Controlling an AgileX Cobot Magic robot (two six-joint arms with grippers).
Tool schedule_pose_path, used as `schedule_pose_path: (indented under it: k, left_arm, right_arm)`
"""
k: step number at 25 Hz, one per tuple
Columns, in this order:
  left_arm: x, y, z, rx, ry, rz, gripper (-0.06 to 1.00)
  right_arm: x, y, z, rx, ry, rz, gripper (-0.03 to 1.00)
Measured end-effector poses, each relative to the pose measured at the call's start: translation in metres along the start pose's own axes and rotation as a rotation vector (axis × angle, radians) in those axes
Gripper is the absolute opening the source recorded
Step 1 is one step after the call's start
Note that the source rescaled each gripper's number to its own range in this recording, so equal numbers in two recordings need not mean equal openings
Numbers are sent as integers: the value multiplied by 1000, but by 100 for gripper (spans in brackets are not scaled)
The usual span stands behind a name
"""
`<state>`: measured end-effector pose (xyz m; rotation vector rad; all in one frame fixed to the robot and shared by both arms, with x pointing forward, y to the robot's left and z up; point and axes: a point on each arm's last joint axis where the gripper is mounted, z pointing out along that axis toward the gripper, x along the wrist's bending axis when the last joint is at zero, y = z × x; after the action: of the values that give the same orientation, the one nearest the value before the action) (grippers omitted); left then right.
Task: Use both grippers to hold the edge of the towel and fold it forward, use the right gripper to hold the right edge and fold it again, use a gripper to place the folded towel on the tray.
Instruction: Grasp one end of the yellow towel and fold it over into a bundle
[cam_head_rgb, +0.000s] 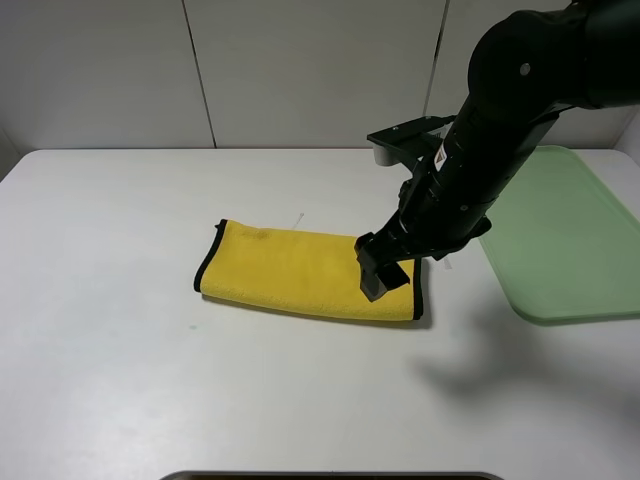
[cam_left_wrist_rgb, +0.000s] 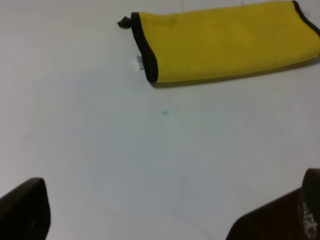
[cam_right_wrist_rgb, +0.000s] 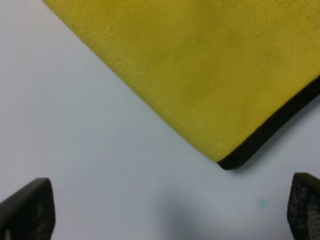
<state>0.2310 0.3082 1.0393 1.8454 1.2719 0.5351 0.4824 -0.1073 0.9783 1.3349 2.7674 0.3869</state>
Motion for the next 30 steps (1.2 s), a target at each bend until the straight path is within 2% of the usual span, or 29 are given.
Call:
schedule_pose_path:
  k: [13,18,26,30]
  left_arm:
    - [0,0,0,-1,1,-5,100]
    - [-1,0,0,-7,50,-41,100]
    - [-4,-1,-1,-38,301,-220,100]
    - [-5,-1,0,-50,392,-286,100]
  right_arm:
    - [0,0,0,0,2,6,100]
    - [0,0,0,0,2,96,100]
    - [0,0,0,0,2,234,100]
    - [0,1,0,-8,2,304,100]
